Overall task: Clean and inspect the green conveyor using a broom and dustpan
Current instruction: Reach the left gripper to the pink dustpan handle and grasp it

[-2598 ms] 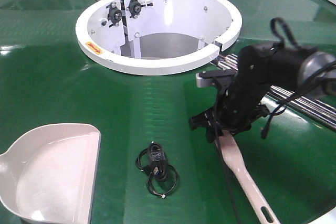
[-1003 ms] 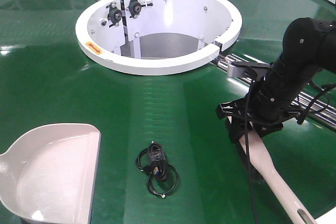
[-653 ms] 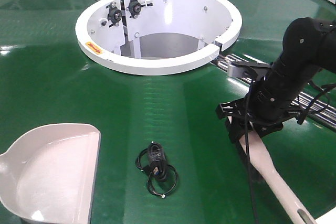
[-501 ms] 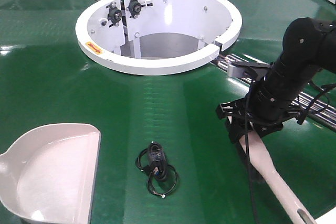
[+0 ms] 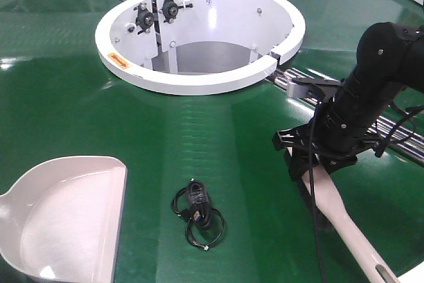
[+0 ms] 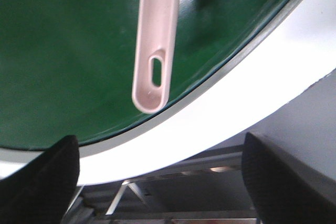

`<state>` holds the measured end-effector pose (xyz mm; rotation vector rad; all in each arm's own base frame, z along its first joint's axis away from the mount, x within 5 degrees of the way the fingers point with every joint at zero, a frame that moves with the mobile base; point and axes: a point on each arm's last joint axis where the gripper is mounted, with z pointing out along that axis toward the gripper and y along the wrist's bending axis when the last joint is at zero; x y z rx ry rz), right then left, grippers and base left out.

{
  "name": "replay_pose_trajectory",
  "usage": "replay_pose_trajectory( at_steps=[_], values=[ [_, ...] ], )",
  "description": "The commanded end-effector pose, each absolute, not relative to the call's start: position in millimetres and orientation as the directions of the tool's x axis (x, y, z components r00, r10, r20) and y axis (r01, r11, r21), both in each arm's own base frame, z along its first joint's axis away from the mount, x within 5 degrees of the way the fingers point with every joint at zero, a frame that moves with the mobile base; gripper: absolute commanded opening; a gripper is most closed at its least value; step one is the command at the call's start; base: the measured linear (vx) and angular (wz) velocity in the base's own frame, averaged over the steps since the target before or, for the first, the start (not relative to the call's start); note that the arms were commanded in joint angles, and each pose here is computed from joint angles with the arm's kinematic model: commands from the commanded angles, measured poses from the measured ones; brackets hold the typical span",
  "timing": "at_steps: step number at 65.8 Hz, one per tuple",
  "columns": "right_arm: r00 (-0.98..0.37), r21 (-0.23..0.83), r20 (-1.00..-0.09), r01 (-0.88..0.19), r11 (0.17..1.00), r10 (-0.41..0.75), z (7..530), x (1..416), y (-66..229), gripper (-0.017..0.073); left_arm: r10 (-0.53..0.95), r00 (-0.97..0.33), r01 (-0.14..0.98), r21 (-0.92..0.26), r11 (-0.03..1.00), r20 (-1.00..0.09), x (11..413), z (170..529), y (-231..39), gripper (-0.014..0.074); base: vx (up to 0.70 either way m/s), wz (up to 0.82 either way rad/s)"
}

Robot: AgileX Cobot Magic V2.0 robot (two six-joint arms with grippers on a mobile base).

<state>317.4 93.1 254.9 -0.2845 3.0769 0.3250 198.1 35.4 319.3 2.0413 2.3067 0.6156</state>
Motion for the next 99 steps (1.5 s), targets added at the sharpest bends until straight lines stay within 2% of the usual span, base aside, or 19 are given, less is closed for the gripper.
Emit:
replay_pose_trajectory(
  at_steps=[1,19,34,49,84,92,99],
  values=[
    [-0.975,0.219,-0.125,-0.205,0.954,-0.181,278,313,93,-0.0005,0.948,-0.157,0.962,0.262,0.083,0.278,210,317,37,0.0584,0.0,0.0],
    [-0.975,0.219,-0.125,-0.205,0.954,-0.181,278,313,93,-0.0005,0.941,-0.155,0.985,0.124,0.122,0.301,234,285,48,0.0584,0.0,0.0],
    [-0.976,0.219,-0.125,-0.205,0.954,-0.18,278,313,93,-0.0005,0.923,-0.25,0.968,0.11,0.228,0.293,250,275,55,0.0584,0.0,0.0],
    [-0.976,0.219,-0.125,-0.205,0.954,-0.18,278,313,93,-0.0005,0.921,-0.252,0.967,0.123,0.225,0.298,267,278,57,0.0584,0.0,0.0],
    [-0.976,0.219,-0.126,-0.205,0.954,-0.18,278,314,93,-0.0005,0.923,-0.233,0.972,0.051,0.229,0.306,284,254,59,0.0578,0.0,0.0],
    [-0.976,0.219,-0.125,-0.205,0.954,-0.18,278,314,93,-0.0005,0.922,-0.23,0.973,0.048,0.227,0.311,285,253,59,0.0552,0.0,0.0],
    [-0.976,0.219,-0.125,-0.205,0.954,-0.18,278,314,93,-0.0005,0.92,-0.228,0.973,0.042,0.226,0.318,284,253,60,0.0489,0.0,0.0]
  ],
)
